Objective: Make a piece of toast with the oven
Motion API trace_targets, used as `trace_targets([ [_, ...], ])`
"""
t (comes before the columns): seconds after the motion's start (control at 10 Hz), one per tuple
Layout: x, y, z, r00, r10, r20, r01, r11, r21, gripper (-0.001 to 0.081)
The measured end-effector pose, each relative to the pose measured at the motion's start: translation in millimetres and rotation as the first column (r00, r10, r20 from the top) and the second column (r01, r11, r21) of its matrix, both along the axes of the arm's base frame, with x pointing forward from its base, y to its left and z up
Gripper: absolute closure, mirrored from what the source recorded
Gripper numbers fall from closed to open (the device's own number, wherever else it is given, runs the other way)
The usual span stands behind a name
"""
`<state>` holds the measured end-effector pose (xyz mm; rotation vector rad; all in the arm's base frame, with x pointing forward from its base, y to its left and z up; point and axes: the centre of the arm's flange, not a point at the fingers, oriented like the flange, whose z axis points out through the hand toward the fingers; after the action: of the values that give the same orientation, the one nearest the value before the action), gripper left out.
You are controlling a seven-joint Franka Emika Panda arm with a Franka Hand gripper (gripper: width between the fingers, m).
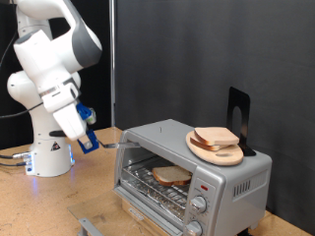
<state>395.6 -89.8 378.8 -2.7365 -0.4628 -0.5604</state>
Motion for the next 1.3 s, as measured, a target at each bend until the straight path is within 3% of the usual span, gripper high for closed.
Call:
trace_targets([
  [0.3,-2.3,2.4,2.5,1.0,-0.007,0.002,0.007,1.0,0.014,0.0381],
  [0.5,1.3,14.7,9.2,0.999,-0.041,0.023,0.039,0.995,0.094,0.0381],
  [0.8,7.6,58.0,32.3,0.998,-0.048,0.049,0.037,0.977,0.209,0.0381],
  [1.1,9.8,97.7,49.5,0.997,-0.068,0.023,0.061,0.973,0.221,0.0381],
  [1.3,8.9,95.8,47.1,0.998,-0.064,0.025,0.057,0.973,0.224,0.0381],
])
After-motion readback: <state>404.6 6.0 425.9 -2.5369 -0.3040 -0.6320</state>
